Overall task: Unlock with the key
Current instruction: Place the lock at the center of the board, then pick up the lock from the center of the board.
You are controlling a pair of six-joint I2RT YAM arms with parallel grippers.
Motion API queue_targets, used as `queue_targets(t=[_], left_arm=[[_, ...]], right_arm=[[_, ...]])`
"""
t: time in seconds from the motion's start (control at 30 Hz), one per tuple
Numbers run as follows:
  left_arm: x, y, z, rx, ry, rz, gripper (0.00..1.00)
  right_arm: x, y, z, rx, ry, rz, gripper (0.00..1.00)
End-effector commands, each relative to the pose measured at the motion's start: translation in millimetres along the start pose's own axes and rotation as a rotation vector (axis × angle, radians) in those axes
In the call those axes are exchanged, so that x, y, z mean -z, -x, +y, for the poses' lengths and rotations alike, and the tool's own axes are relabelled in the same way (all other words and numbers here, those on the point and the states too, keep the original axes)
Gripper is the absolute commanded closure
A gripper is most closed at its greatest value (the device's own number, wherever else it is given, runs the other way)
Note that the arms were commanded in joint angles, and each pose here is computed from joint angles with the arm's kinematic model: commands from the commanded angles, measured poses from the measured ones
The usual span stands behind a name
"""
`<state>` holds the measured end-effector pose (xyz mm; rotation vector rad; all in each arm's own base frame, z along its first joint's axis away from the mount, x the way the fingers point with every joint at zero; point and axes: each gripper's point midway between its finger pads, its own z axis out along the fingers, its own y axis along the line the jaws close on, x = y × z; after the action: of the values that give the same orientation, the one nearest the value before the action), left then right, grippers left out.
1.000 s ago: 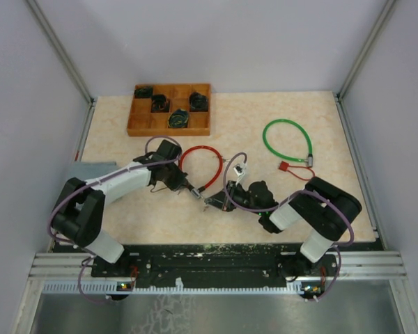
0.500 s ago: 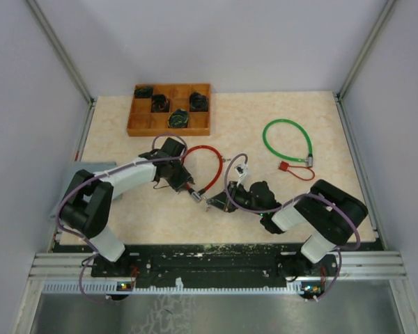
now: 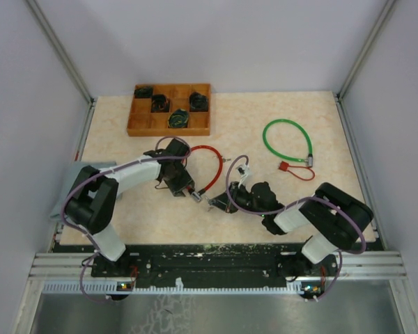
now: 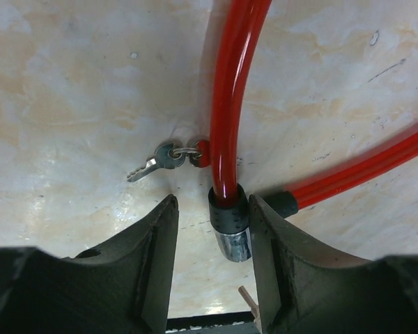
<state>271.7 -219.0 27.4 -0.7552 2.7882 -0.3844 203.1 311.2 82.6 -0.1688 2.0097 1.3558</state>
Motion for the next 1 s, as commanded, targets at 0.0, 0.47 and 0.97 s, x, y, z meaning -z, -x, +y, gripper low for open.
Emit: queue_targets(t=[0.0, 0.47, 0.97], left_arm=[[-3.2, 2.4, -1.6, -0.035, 0.058, -0.01, 0.5], [-29.9, -12.3, 7.9, -0.016, 0.138, 0.048, 0.7], [6.4, -1.1, -28.3, 0.14, -0.17, 0.078, 1.0]], right_arm=[[1.9, 14.6, 11.8, 0.045, 0.047, -0.056, 1.0], [3.6, 13.1, 11.6, 0.051, 0.055, -0.059, 1.0], [-3.0, 11.3, 32.9, -0.041, 0.138, -0.056, 1.0]])
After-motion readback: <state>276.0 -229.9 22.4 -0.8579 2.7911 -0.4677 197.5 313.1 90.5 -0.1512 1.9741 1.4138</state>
